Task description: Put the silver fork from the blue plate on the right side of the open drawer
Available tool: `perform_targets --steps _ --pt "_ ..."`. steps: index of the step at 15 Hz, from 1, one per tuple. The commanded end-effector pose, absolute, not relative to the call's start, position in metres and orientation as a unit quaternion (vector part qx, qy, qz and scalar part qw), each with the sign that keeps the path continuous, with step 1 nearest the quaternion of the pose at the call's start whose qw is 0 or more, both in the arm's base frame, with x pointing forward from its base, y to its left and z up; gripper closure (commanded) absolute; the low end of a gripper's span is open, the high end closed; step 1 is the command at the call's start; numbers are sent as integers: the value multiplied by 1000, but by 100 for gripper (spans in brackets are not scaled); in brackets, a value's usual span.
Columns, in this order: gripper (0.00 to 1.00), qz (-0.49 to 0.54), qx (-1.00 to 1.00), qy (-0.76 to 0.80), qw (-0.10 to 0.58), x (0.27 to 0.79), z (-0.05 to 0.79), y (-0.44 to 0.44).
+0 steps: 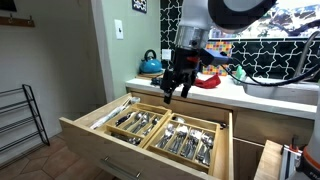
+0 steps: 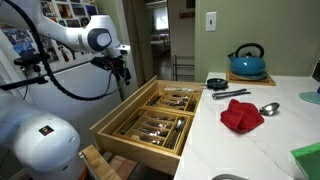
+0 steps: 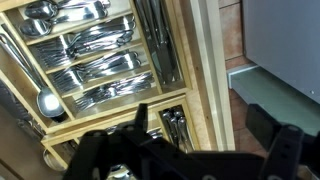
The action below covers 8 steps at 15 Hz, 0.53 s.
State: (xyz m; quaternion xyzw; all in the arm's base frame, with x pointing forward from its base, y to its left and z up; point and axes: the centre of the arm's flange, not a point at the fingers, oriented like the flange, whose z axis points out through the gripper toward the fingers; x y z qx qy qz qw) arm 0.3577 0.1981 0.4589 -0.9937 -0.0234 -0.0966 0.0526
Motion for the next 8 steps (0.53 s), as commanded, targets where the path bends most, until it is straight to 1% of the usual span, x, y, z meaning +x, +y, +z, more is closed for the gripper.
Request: perform_targets --steps 1,5,8 --pt "0 -104 -992 53 55 380 457 189" --pt "0 -110 -982 143 63 407 456 158" --pt "0 -136 -965 215 63 434 457 131"
